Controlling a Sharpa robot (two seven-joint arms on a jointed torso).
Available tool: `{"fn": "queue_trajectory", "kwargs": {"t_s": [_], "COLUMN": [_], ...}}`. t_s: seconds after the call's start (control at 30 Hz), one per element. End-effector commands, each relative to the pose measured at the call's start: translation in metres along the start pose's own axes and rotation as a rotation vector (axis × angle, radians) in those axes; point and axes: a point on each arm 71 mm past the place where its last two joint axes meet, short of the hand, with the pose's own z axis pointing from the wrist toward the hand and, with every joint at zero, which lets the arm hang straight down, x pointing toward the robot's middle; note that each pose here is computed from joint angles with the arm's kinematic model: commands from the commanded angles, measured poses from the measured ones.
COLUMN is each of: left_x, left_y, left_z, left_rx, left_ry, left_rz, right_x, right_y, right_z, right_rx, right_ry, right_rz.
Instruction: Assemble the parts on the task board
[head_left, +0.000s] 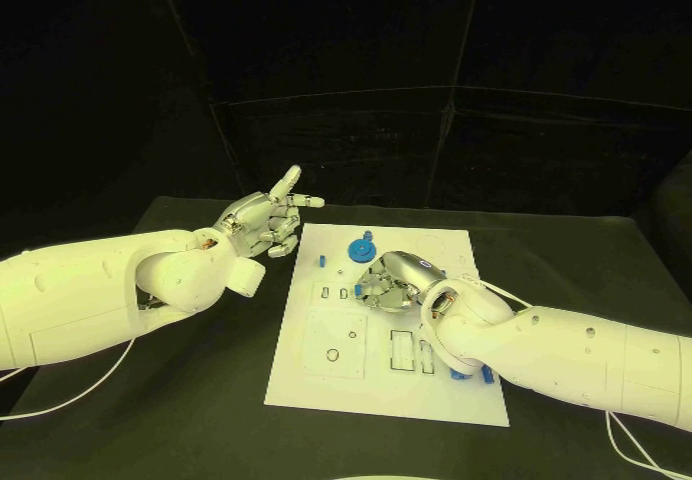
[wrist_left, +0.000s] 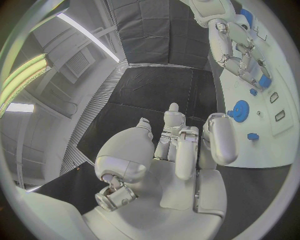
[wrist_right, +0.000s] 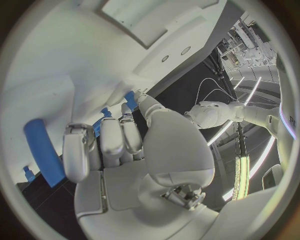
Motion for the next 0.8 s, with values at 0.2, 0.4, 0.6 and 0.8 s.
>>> {"fn": "queue_trajectory", "kwargs": {"t_s": [0.2, 0.4, 0.6, 0.8], "left_x": [0.0018, 0.0017, 0.0015, 0.0016], "left_y": [-0.0008, -0.0006, -0.0006, -0.0004], "left_z": [0.0007, 0.0009, 0.0011, 0.0014], "left_rx": [0.000, -0.001, -0.002, -0.004], "left_ry": [0.020, 0.022, 0.022, 0.025], "left_rz": [-0.001, -0.001, -0.001, -0.002], "right_x": [0.0038, 0.0047, 0.0051, 0.0052], "right_y": [-0.0038, -0.0019, -0.0004, 0.0003], "right_z": [-0.0021, -0.0033, -0.0042, -0.0045], "right_rx": [0.031, 0.026, 0.020, 0.016], "right_ry": [0.043, 0.053, 0.055, 0.055], "right_rz": [-0.026, -0.041, -0.045, -0.046]}}
